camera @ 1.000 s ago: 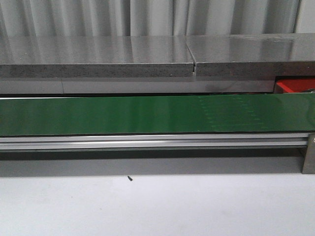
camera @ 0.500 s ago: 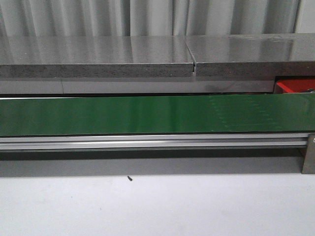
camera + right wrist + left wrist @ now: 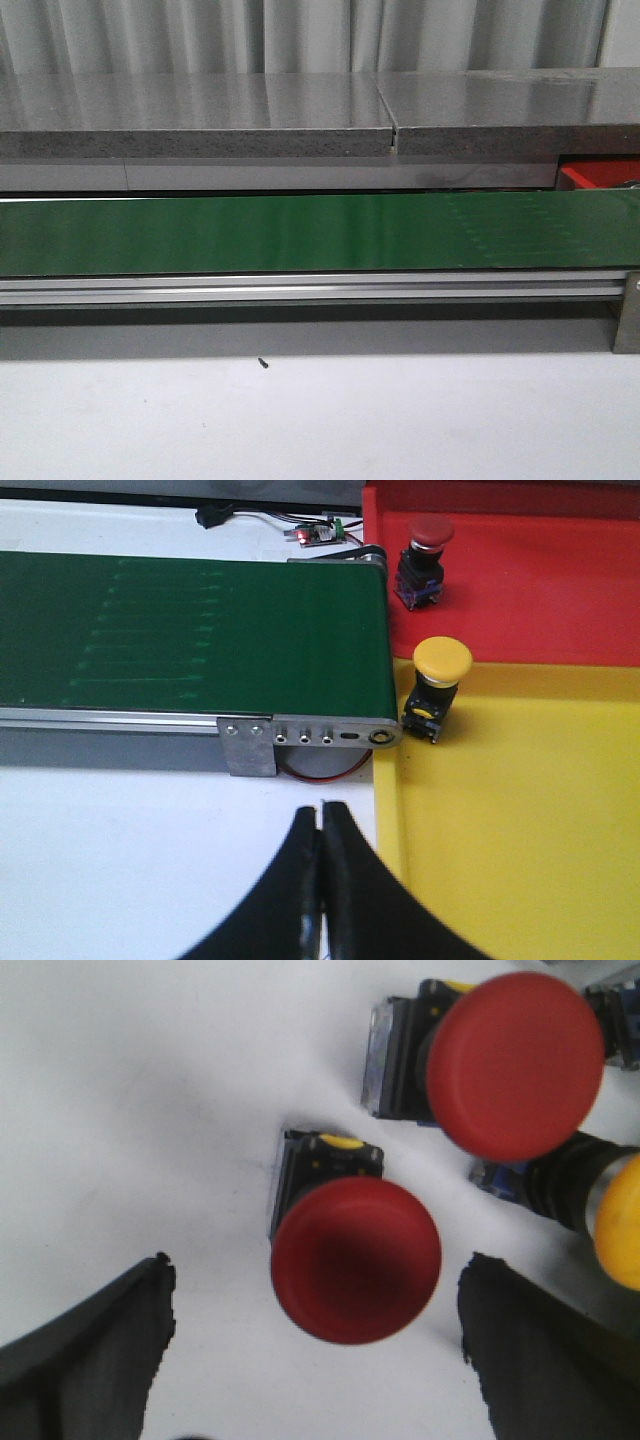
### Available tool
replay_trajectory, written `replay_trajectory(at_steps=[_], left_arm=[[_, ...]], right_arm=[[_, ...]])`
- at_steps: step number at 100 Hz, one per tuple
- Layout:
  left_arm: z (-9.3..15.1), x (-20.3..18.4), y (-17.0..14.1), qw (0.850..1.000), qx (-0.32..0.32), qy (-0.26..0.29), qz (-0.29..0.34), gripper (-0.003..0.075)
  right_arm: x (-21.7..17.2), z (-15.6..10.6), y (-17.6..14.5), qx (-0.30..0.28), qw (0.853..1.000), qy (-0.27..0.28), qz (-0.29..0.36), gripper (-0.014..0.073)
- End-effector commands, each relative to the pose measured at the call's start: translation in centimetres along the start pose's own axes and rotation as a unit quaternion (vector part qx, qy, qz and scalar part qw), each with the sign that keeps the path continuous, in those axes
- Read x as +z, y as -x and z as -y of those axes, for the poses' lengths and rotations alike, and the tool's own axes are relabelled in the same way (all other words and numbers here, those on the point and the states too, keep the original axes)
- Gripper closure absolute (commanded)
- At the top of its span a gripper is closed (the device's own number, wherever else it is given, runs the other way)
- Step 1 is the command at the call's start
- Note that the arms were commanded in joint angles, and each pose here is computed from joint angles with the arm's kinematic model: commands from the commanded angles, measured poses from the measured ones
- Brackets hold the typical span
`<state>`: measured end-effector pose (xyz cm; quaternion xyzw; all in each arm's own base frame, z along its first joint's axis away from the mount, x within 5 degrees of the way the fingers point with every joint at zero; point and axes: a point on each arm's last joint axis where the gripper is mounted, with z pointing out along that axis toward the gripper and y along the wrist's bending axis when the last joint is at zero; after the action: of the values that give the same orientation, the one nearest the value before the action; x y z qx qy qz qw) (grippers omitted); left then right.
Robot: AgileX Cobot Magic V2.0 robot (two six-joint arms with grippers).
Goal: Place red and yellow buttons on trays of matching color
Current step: 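Lower the left gripper onto a red-capped button and grasp it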
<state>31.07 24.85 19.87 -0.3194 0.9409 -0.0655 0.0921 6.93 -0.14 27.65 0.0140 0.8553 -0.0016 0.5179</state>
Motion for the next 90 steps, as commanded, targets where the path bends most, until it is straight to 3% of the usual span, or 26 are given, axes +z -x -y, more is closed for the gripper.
replay_trajectory(at_steps=[1, 41, 59, 90], left_arm=[[0.7, -2.0, 0.7, 0.999, 0.003, -0.007, 0.048, 0.0168], [0.5, -1.5, 1.3, 0.997, 0.001, -0.003, 0.073, 0.0491], [0.8, -2.8, 1.1, 0.996, 0.004, -0.003, 0.084, 0.0510], [3.1, -9.8, -0.7, 0.985, 0.051, 0.021, 0.161, 0.0510]], right_arm=[[-0.4, 0.0, 1.3, -0.003, 0.999, -0.001, 0.046, 0.0710], [-0.4, 0.0, 1.3, -0.003, 0.999, -0.001, 0.046, 0.0710], [-0.4, 0.0, 1.3, -0.003, 0.999, -0.001, 0.046, 0.0710], [-0.4, 0.0, 1.3, -0.003, 0.999, -0.001, 0.046, 0.0710]])
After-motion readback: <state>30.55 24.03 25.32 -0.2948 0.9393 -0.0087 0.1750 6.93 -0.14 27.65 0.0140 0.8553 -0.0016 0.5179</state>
